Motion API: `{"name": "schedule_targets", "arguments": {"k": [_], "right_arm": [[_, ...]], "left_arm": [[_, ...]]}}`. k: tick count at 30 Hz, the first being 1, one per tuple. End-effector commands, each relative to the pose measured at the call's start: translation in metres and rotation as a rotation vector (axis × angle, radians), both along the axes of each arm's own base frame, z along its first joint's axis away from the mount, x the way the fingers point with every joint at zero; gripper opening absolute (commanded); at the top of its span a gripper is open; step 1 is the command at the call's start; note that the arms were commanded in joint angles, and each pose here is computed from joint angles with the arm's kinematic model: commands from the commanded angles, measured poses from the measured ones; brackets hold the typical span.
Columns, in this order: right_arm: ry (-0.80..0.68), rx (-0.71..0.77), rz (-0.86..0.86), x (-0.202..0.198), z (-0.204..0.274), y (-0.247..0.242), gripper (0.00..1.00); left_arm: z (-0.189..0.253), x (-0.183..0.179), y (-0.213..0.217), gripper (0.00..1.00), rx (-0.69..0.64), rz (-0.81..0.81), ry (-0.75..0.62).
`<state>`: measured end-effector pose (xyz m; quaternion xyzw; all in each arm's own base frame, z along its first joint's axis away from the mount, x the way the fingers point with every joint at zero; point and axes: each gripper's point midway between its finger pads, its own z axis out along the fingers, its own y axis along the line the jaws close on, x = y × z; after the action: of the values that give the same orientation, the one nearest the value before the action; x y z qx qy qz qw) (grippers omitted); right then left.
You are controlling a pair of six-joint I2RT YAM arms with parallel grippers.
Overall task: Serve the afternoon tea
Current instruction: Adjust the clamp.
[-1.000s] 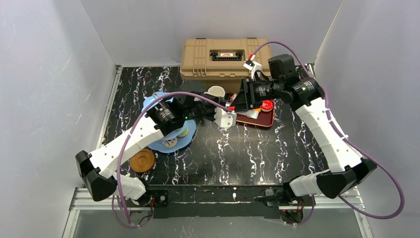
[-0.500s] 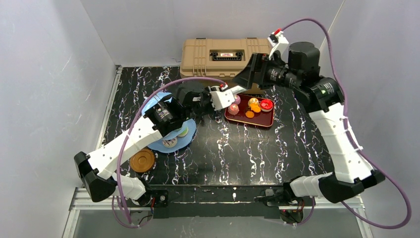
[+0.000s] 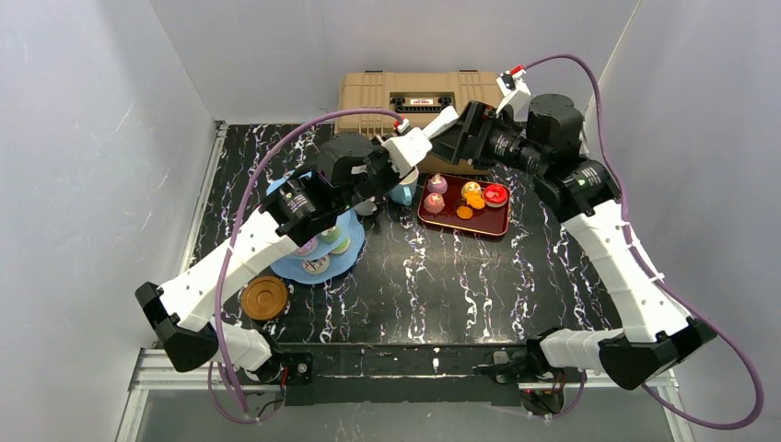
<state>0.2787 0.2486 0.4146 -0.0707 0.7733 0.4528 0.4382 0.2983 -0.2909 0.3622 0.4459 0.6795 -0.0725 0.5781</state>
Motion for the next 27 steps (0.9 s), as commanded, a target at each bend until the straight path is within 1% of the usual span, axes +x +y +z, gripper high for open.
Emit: {"name": "schedule_targets", "arguments": {"k": [1,9,13,22,27], "right_arm": [[-0.101,0.124,0.037,0.001,0.04,0.01,0.98],[-0.106,0.165,0.109,-0.004,0.04,0.02,0.98],[-0.097,0.164,0.129,-0.009,0.034,0.022,0.98],[-0.119,0.199,0.187,-0.016,0.041,0.032,0.95],[-0.131,0.192,0.234,-0.023,0.043,0.038,0.92]], "left_arm": [[0.01,-0.002,-0.005,0.0,-0.044,-0.017,0.0],[0.006,0.005,-0.003,0.0,-0.022,0.021,-0.009],[0.005,0.008,-0.002,0.0,-0.015,0.035,-0.007],[-0.004,0.003,-0.006,0.0,0.01,-0.006,0.02],[-0.007,0.003,-0.003,0.0,0.005,0.005,0.057]]}}
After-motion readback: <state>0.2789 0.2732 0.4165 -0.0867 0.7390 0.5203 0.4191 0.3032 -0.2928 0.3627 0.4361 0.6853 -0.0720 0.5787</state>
